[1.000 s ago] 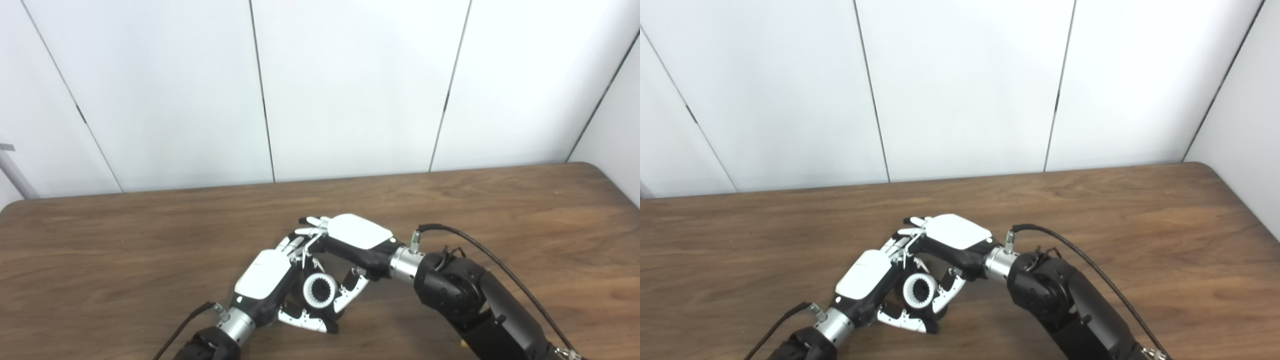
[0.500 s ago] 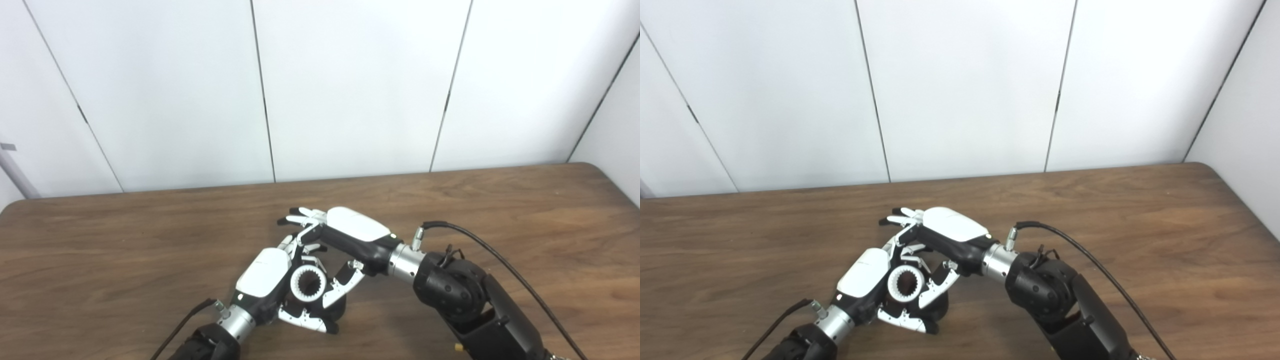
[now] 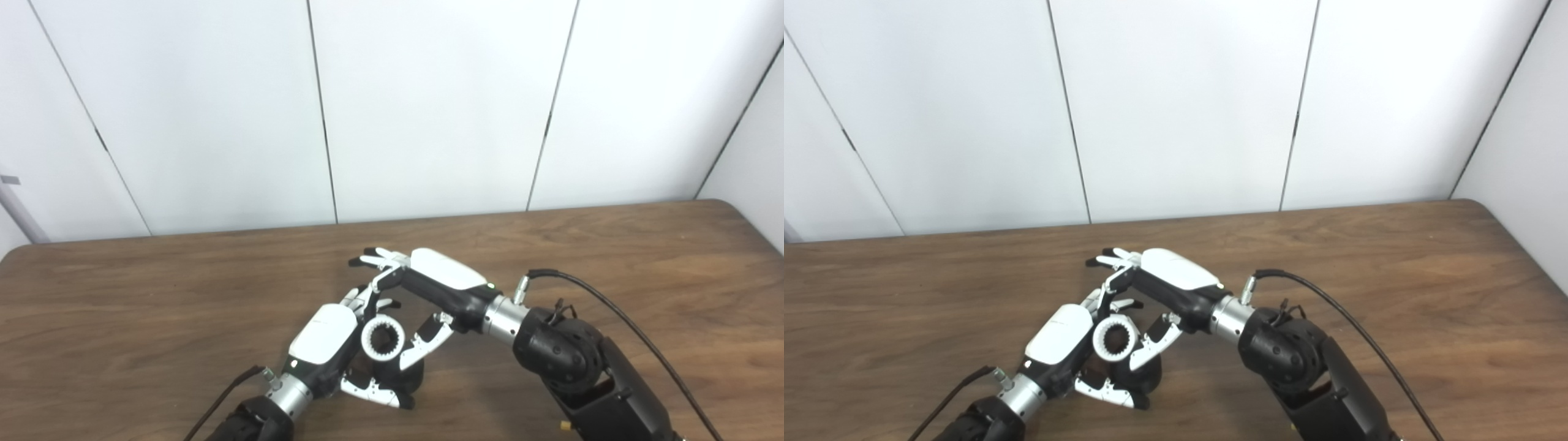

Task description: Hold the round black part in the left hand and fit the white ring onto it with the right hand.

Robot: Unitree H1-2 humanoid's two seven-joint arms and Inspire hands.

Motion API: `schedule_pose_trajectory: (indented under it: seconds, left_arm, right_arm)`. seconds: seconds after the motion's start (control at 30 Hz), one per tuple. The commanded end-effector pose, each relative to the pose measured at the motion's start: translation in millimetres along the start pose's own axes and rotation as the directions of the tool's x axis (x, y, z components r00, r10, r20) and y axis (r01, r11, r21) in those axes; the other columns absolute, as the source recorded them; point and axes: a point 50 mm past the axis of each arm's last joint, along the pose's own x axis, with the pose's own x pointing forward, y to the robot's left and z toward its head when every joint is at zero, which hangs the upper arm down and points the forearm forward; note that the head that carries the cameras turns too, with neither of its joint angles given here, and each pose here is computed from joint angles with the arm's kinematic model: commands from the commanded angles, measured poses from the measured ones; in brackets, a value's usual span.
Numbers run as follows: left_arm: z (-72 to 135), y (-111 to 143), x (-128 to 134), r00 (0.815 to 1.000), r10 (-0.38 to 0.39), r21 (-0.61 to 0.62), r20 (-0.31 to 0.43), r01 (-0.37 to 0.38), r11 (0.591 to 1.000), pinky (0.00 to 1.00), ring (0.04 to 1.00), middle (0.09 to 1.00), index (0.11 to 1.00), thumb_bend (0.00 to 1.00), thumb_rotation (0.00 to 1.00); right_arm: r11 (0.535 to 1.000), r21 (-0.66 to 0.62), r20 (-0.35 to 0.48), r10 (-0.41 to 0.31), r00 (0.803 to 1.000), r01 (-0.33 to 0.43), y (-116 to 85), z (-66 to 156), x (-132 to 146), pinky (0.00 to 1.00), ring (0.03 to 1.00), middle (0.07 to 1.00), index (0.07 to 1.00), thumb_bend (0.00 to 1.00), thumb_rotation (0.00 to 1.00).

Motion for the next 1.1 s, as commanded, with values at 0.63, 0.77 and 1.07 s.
schedule_pose_trajectory:
  seconds: [0.63, 0.77, 1.07]
  left_arm:
    - [-8.7, -39.1, -33.6, 0.978, -0.202, 0.003, -0.054, 0.203, 0.979, 1.0, 0.976, 0.865, 0.481, 0.52, 0.05]
    - [-6.8, -37.9, -33.8, 0.979, -0.198, 0.003, -0.053, 0.199, 0.98, 1.0, 0.976, 0.864, 0.481, 0.52, 0.05]
    - [-5.5, -37.0, -34.8, 0.98, -0.194, -0.001, -0.048, 0.194, 0.981, 1.0, 0.975, 0.864, 0.481, 0.52, 0.05]
  right_arm:
    - [0.999, -0.002, -0.034, -0.054, 0.998, 0.054, -7.6, -7.2, -11.7, 1.0, 1.0, 0.938, 0.477, 0.51, 0.12]
    - [0.998, 0.01, -0.039, -0.055, 0.998, 0.055, -2.5, -9.5, -13.3, 1.0, 1.0, 0.94, 0.477, 0.51, 0.12]
    - [0.998, 0.02, -0.046, -0.055, 0.997, 0.056, 5.0, -12.6, -13.5, 1.0, 1.0, 0.938, 0.478, 0.51, 0.12]
